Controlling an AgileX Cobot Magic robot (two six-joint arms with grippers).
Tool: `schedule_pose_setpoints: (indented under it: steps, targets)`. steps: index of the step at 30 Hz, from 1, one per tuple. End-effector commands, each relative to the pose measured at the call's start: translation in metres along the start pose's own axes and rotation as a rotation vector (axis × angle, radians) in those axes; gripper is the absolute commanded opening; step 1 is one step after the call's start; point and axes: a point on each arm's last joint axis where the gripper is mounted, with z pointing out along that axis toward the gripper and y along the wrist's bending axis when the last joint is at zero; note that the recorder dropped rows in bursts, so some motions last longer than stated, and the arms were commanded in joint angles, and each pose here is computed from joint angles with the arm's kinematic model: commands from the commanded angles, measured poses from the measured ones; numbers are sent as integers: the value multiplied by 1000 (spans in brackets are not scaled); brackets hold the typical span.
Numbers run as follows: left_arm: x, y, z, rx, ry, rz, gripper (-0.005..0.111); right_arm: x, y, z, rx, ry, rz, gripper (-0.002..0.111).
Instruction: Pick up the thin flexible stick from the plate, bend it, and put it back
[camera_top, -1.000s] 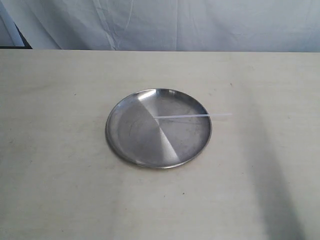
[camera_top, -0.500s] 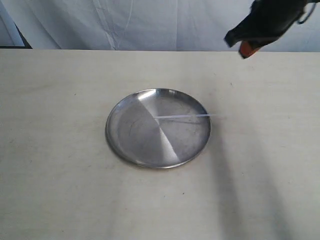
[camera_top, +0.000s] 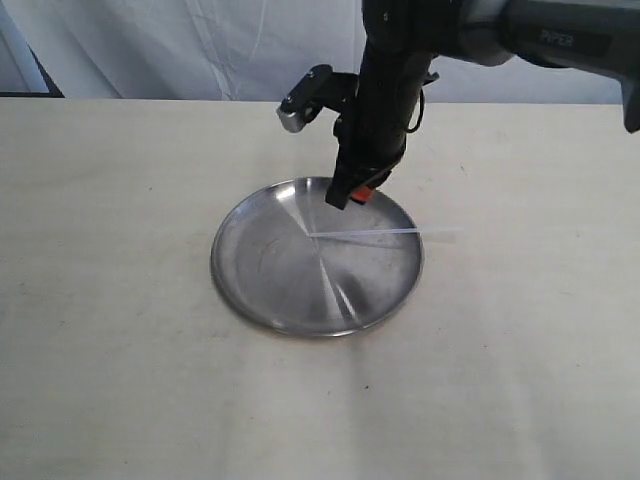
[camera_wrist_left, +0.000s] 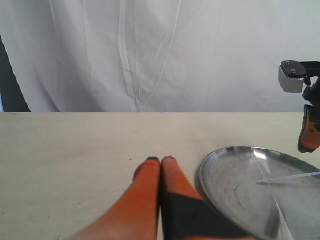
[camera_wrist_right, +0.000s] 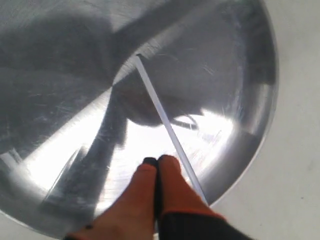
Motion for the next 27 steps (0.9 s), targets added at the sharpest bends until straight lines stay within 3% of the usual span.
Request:
schedule_pose_setpoints:
  steps: [1,9,11,14,15,18,27]
  targets:
    - [0,0,0,-3,-8,3,0,2,-4,4,-4,12,-2,-1]
    - [0,0,0,-3,-8,3,0,1,-5,4,6,-1,13,-1]
    - [0,0,0,-3,-8,3,0,-1,-2,4,-30,-24,34,13]
    - [0,0,0,-3,-8,3,0,4,-1,4,-45,25,25,57]
    - [0,0,0,-3,-8,3,0,7,-2,4,-30,61,24,61]
    - [0,0,0,-3,-8,3,0,9,-5,4,1,83,44,57]
    - [0,0,0,-3,-8,3,0,19,-5,29,-1,173,24,57]
